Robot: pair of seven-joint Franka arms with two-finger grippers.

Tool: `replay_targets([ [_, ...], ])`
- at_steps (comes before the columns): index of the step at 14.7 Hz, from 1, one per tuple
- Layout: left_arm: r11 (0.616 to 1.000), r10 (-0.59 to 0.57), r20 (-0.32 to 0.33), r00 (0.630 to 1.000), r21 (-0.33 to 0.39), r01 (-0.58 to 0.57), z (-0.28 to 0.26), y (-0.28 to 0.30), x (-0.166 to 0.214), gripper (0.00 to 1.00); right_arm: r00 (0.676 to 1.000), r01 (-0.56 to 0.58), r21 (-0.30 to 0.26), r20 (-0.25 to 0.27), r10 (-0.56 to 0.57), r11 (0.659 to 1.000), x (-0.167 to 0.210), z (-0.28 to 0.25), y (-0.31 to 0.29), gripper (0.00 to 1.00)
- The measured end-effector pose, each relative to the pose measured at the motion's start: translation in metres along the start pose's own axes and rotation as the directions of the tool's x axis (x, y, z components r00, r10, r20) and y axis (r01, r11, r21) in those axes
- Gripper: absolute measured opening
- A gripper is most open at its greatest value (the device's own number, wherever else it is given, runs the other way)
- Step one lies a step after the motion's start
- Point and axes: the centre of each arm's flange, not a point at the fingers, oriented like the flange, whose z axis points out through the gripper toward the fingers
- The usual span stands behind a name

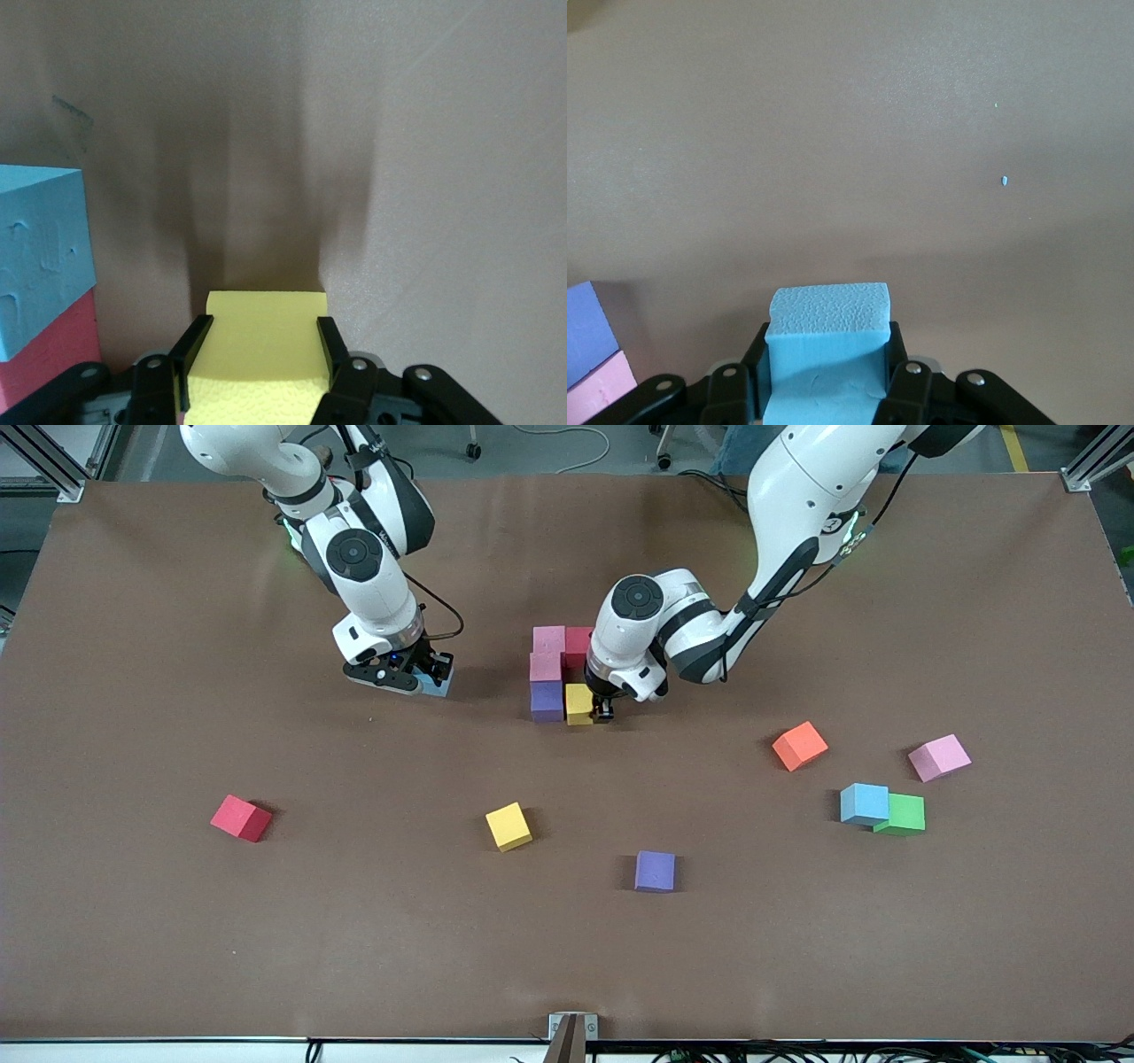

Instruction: Arrange 11 blocks into digit 3

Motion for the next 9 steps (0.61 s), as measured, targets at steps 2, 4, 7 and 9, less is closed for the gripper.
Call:
replay_targets([
  [2, 1.0, 0.0, 0.001, 1.0, 0.0, 0.0, -0.0001, 0.0001, -0.0001, 0.53, 1.0, 0.0, 0.0, 0.0, 0.0, 1.0, 0.0001, -0.0001, -0.0001, 0.51],
  [4, 1.0, 0.0, 0.002, 1.0, -0.001, 0.0, 0.0001, 0.0003, -0.0003, 0.53, 1.0, 0.0, 0.0, 0.0, 0.0, 1.0, 0.0001, -0.0002, -0.0001, 0.51],
  [7, 1.0, -0.001, 0.005, 1.0, -0.001, 0.001, 0.0002, 0.0013, -0.0014, 0.53, 1.0, 0.0, 0.002, -0.002, 0.0, 1.0, 0.0005, -0.0007, -0.0005, 0.51],
  [9, 1.0, -0.002, 0.009, 1.0, -0.002, 0.002, 0.0006, 0.002, -0.0021, 0.53, 1.0, 0.0, 0.006, -0.006, 0.0, 1.0, 0.0009, -0.0013, -0.001, 0.51],
])
